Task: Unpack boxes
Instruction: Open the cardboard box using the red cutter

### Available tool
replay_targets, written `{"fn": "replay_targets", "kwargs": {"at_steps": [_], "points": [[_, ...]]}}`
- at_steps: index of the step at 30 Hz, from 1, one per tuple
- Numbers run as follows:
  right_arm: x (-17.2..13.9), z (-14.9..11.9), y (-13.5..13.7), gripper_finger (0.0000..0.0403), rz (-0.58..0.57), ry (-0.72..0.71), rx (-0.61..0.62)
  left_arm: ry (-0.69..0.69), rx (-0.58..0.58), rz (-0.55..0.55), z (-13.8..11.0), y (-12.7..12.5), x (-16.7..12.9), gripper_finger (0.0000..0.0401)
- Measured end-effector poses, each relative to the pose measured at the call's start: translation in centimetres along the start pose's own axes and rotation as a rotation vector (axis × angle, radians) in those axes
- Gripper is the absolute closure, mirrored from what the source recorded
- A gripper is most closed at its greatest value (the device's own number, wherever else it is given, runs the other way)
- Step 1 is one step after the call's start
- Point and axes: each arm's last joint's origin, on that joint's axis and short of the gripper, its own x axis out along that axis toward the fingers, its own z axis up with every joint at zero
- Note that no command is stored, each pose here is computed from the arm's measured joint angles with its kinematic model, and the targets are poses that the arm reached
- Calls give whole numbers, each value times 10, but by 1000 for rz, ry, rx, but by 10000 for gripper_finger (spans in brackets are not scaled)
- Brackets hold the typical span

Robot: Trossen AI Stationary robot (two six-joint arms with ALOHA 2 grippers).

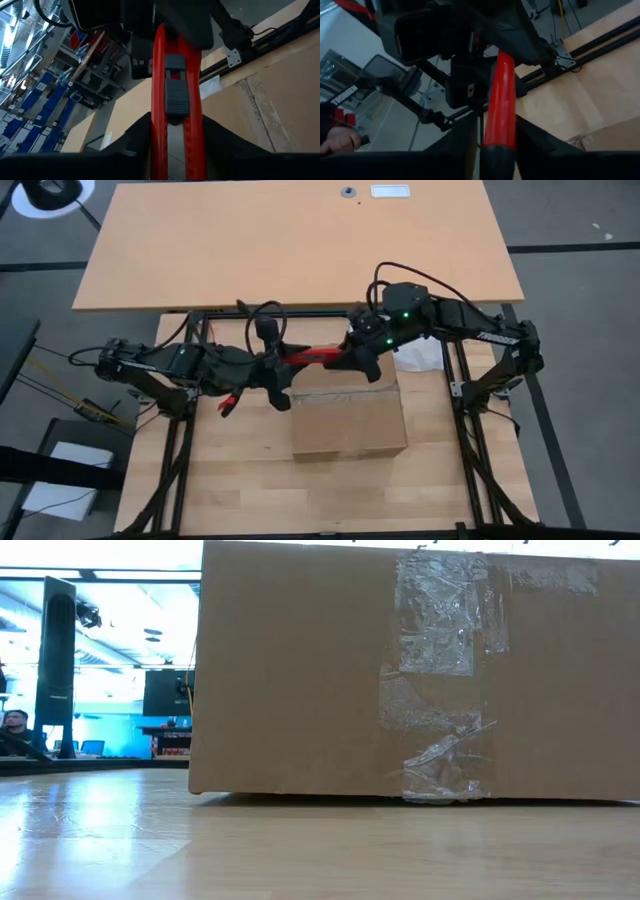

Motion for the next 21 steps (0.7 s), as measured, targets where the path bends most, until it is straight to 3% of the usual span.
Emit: {"fn": "replay_targets", "kwargs": {"at_steps": [6,10,13,15,21], "points": [[-35,7,14,212,2,-76,-204,-23,-190,6,3,7,-5,271],[-51,5,26,179,-128,-161,-458,-69,-361,-8,9,18,-12,271],[-44,0,32,160,-207,-159,-622,-121,-479,-72,13,24,-14,271],[-33,-4,34,151,-197,-137,-688,-126,-528,-93,13,25,-15,271],[-3,-7,37,142,-216,-160,-790,-150,-552,-175,15,22,-13,271]]}}
